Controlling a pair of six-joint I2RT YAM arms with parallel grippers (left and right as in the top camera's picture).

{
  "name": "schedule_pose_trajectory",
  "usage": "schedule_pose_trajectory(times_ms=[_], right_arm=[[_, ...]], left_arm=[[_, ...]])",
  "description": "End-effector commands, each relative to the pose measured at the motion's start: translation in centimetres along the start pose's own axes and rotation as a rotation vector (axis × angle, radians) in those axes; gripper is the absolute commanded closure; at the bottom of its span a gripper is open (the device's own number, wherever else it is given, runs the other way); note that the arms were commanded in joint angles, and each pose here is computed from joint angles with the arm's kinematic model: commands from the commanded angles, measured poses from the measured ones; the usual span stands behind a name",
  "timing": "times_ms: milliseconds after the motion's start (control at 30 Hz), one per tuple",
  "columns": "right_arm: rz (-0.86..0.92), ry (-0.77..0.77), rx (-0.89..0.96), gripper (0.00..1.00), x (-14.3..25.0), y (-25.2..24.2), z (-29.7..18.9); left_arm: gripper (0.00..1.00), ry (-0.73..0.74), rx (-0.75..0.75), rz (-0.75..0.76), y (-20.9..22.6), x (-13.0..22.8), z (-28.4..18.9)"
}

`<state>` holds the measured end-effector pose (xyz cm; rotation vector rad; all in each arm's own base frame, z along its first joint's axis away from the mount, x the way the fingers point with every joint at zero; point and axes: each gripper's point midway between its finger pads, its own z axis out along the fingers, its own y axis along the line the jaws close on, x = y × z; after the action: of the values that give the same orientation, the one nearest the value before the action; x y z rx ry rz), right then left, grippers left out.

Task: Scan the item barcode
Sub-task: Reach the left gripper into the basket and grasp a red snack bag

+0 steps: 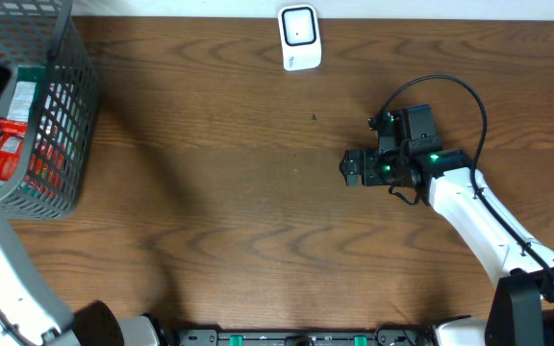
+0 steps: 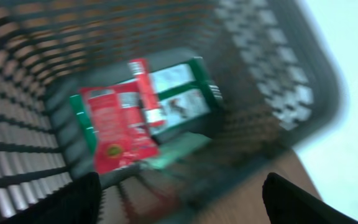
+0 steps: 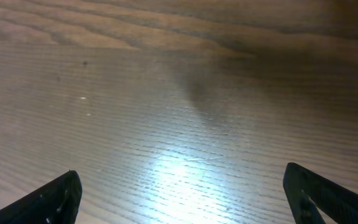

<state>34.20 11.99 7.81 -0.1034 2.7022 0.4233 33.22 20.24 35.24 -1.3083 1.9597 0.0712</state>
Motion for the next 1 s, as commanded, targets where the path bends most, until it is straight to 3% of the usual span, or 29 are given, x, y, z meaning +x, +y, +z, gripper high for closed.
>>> schedule_pose_trajectory(times_ms=[0, 300, 567, 967], right_arm=[[-0.006, -0.006, 0.025, 0.01, 0.0, -0.4, 0.0], [-0.006, -0.006, 0.025, 0.01, 0.0, -0.4, 0.0], [-0.006, -0.008, 0.025, 0.01, -0.1, -0.4, 0.0], [-0.008, -0.019, 0.023, 0.01, -0.3, -0.3, 0.0]], left_arm=[[0.16, 0.073, -0.121, -0.066, 3.7, 0.1, 4.1], [0.16, 0.281, -0.162, -0.169, 7.4, 1.8, 12.1], [0.16, 0.450, -0.243, -0.135, 10.0, 5.6, 18.7], [0.15, 0.532, -0.276, -0.102, 11.5, 8.0, 22.3]])
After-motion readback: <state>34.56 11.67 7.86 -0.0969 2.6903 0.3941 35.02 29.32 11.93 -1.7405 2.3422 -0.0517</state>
